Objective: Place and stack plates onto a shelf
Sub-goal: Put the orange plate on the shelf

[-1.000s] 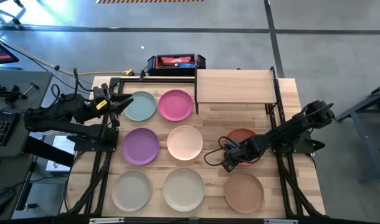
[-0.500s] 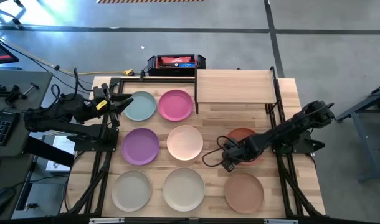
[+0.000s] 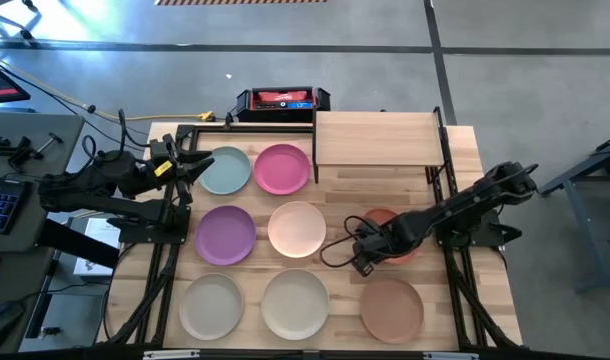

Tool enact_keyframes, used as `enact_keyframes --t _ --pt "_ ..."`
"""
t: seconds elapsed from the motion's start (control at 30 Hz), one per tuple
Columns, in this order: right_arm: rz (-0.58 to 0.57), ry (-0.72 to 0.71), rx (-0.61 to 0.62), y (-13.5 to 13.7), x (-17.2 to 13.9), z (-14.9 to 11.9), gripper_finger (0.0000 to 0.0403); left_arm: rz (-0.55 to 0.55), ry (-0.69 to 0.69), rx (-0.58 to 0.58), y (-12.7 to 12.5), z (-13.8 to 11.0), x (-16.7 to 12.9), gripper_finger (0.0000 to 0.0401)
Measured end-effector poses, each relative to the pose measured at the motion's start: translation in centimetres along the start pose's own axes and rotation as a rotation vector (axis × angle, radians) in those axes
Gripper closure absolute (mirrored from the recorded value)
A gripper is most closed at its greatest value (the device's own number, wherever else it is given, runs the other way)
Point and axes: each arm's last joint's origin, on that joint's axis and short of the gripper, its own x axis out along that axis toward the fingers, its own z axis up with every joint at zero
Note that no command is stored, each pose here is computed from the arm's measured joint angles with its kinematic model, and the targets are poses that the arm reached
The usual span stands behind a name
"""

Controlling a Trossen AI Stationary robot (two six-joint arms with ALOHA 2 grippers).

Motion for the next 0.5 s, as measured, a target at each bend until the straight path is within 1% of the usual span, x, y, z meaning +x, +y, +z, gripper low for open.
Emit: enact_keyframes --t 0.2,0.5 --pt "0.011 -0.007 -0.004 0.7 -1.3 0.4 0.0402 0.000 0.002 0.001 0.0 0.0 0.0 0.0311" --pt "0.020 -0.013 -0.005 1.1 -2.3 0.6 0.0402 0.001 0.009 0.005 0.0 -0.2 0.1 0.0311"
